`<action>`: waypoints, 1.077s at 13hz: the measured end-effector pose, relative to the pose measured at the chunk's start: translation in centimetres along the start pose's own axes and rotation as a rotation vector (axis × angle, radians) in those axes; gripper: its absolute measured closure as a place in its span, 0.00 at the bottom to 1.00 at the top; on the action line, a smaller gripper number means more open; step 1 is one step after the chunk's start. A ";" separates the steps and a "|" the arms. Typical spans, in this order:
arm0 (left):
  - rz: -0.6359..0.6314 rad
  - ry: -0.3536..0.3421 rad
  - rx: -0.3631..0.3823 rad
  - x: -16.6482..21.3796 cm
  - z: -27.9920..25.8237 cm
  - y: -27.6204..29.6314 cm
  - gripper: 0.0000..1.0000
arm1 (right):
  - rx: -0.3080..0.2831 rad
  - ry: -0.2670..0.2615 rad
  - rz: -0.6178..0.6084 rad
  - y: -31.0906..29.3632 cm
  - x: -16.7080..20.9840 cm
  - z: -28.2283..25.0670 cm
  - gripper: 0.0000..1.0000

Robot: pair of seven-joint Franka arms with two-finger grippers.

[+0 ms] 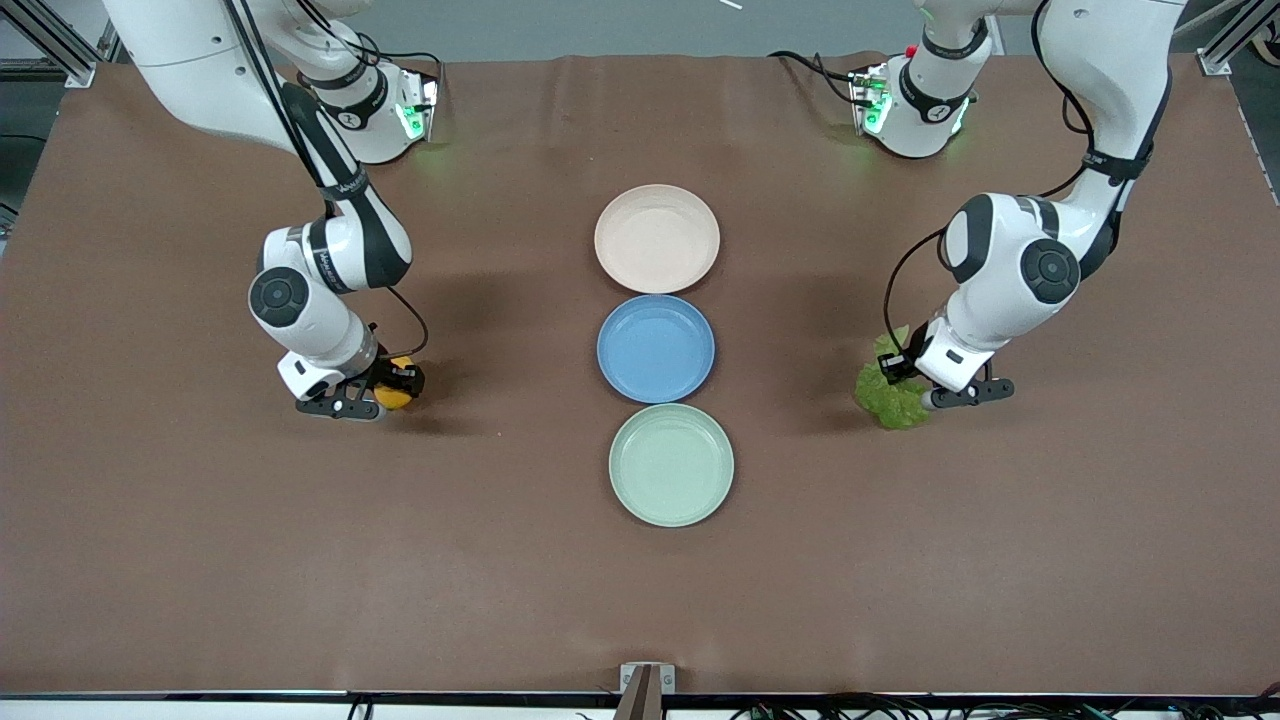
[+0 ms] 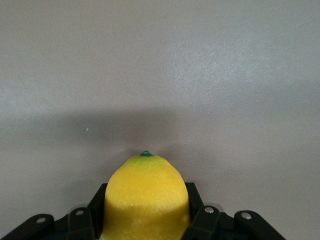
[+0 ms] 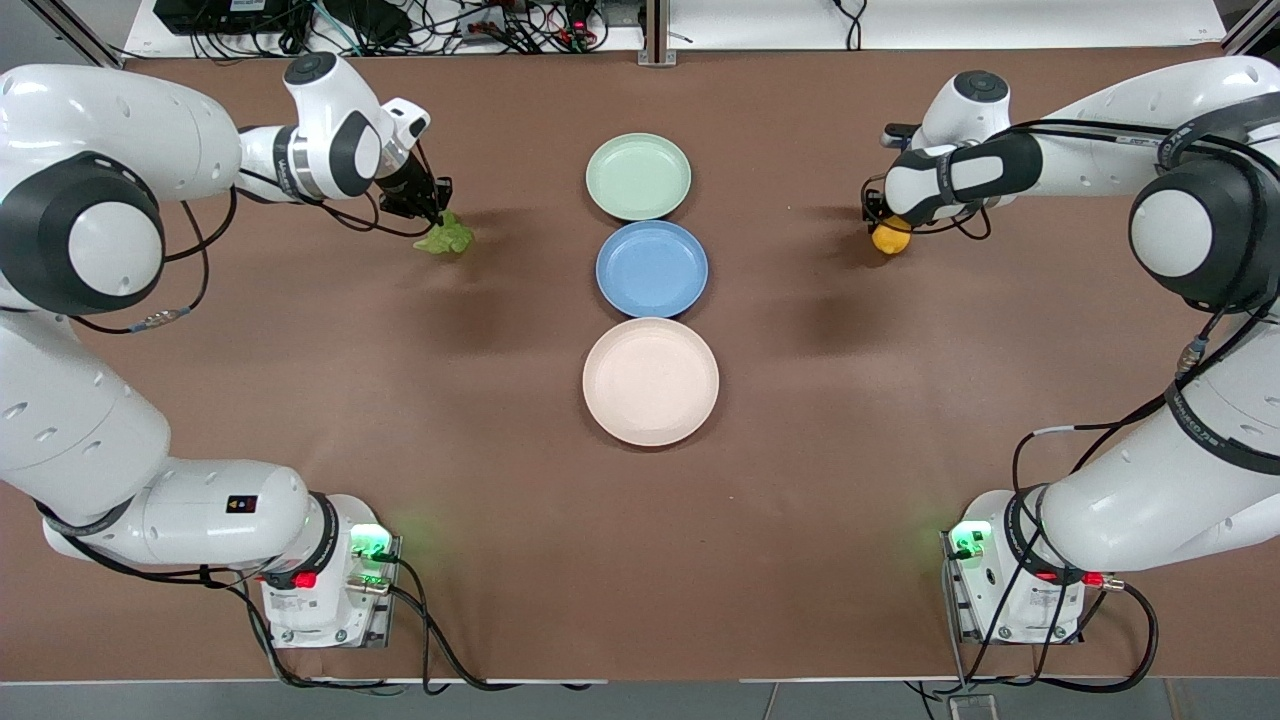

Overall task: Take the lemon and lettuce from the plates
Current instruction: 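Lower both items onto the table and open both grippers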

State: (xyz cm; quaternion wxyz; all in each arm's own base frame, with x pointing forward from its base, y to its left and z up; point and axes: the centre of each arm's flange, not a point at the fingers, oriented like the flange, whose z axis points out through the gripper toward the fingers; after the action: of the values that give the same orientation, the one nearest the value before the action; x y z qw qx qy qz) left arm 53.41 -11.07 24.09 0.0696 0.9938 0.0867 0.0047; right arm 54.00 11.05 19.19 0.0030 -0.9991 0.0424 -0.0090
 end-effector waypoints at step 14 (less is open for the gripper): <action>0.064 0.035 0.006 0.7 -5.1 -2.5 0.05 | -0.021 -0.125 -0.085 4.5 5.0 -8.9 0.00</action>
State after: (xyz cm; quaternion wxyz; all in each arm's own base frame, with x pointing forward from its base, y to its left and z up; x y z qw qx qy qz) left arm 53.57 -7.80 28.80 0.0651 0.9960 0.0561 0.0240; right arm 58.39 6.08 28.14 -0.0052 -0.9985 -0.0002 0.0540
